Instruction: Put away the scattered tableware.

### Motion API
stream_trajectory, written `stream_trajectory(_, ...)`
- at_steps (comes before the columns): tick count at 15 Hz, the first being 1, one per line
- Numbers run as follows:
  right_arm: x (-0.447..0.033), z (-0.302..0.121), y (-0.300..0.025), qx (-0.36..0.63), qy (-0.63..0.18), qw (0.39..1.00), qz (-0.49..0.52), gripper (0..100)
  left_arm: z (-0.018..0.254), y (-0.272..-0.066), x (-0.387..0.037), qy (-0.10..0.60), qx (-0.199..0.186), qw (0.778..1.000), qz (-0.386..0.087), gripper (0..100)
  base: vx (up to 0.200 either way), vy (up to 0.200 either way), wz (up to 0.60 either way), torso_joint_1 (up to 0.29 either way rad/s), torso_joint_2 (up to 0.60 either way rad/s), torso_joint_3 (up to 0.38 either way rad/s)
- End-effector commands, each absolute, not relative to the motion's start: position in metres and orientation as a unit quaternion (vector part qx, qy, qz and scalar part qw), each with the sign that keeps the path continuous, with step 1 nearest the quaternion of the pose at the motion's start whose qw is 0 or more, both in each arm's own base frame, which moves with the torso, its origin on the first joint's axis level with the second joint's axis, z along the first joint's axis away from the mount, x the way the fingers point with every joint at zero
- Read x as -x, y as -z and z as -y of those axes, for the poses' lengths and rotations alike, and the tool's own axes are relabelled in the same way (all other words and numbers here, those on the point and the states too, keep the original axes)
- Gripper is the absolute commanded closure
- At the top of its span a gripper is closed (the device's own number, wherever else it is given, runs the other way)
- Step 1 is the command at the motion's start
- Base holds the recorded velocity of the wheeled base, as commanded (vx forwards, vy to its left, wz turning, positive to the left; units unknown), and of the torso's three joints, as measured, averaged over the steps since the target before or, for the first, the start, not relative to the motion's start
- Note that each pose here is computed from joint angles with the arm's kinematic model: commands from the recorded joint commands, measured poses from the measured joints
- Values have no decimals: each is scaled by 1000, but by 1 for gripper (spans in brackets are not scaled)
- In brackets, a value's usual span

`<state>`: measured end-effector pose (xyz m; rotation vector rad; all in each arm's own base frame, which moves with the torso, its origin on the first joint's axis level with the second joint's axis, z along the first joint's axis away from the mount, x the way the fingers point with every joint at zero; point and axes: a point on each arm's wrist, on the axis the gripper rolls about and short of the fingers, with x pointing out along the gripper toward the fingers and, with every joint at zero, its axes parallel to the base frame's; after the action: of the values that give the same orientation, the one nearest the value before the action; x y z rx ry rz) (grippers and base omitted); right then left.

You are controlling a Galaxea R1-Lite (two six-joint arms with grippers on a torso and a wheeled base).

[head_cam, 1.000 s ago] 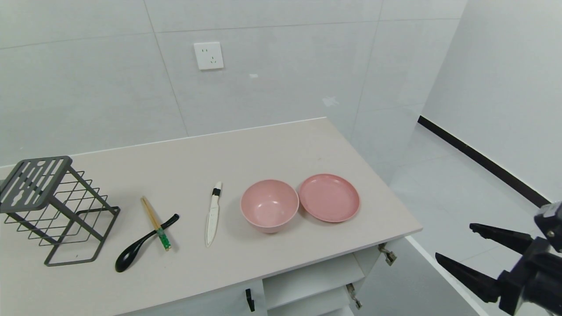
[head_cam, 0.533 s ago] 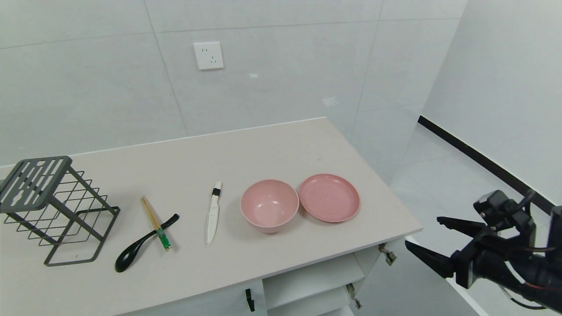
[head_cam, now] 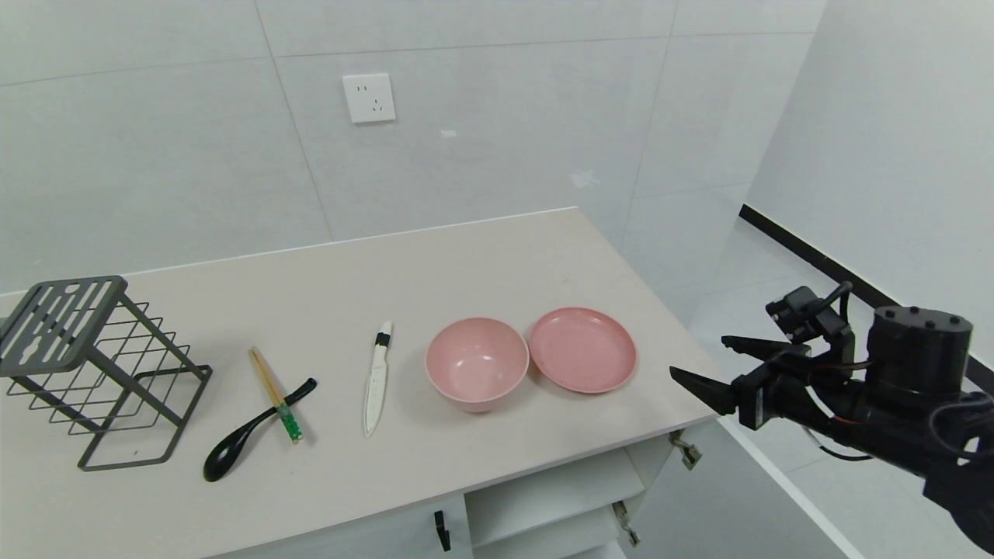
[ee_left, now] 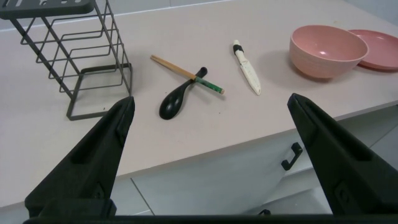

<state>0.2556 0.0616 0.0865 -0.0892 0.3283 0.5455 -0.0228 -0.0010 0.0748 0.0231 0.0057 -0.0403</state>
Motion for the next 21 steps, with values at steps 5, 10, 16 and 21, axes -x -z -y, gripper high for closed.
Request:
stream_trajectory(5, -317, -73, -66, 14, -270, 942, -198, 0, 1, -75, 23, 20, -11, 1000, -4, 0, 0, 0, 0, 0, 0, 0)
stream_trajectory(10, -345, -83, -44, 15, -275, 939, -207, 0, 1, -75, 23, 20, -11, 1000, -4, 0, 0, 0, 0, 0, 0, 0)
stream_trajectory(16, -368, -96, -28, 16, -284, 937, -203, 0, 1, -75, 23, 19, -10, 1000, -4, 0, 0, 0, 0, 0, 0, 0)
stream_trajectory(21, -388, -101, -3, 9, -275, 938, -212, 0, 1, -75, 23, 19, -11, 1000, -4, 0, 0, 0, 0, 0, 0, 0)
